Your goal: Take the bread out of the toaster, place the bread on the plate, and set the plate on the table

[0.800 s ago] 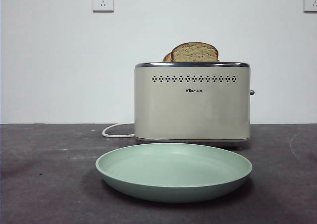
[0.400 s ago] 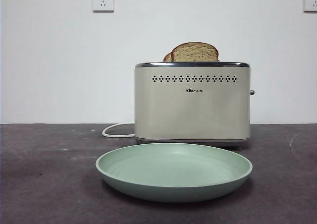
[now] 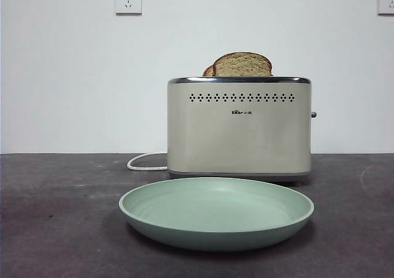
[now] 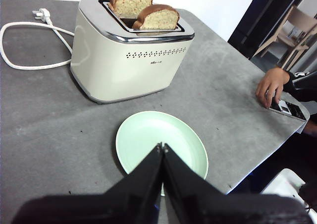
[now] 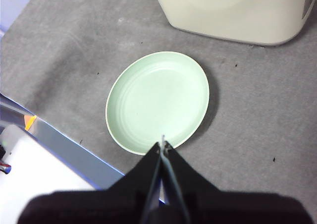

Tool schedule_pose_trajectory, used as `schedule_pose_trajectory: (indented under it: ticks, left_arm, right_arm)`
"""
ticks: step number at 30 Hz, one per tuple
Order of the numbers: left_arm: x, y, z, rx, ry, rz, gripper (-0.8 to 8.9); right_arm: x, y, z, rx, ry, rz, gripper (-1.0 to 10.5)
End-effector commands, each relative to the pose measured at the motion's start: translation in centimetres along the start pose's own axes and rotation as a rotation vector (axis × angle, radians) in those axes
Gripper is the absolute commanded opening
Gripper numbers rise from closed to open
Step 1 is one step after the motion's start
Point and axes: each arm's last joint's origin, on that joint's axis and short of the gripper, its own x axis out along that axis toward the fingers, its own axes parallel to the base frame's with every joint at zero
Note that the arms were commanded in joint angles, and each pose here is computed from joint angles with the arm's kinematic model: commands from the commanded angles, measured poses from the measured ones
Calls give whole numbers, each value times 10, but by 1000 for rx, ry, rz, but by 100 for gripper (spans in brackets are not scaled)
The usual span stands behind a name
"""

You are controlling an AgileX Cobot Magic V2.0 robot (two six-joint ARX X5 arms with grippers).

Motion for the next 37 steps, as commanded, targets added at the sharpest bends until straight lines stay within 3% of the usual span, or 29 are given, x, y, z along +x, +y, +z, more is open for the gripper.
schedule_pose_trajectory:
  ticks: [1, 4, 5, 6, 8, 10, 12, 24, 37]
  left_arm:
    - [-1, -1, 1, 35, -7, -4, -8]
    - [-1, -1, 2, 42, -16, -3, 8]
    - [-1, -1, 3, 44, -21, -3, 55]
    - [-1, -1, 3, 46, -25, -3, 147]
    - [-1, -1, 4, 48, -28, -2, 448]
    - [-1, -1, 5, 51, -30, -3, 593]
    - [-1, -2, 6, 57, -31, -4, 593]
    - [16, 8, 27, 137, -81, -57, 593]
    - [93, 1, 109, 337, -112, -189, 593]
  right_arm:
    - [0, 1, 0, -22, -6, 2, -9]
    - [0, 0, 1, -23, -9, 2, 8]
    - [0, 0, 1, -24, -11, 2, 30]
    - [0, 0, 1, -25, -13, 1, 86]
    - [0, 0, 2, -24, -18, 1, 294]
    - [0, 0, 2, -19, -24, 1, 511]
    - [0, 0, 2, -19, -25, 0, 606]
    - [0, 0, 4, -19, -32, 0, 603]
    - [4, -3, 6, -13, -23, 1, 603]
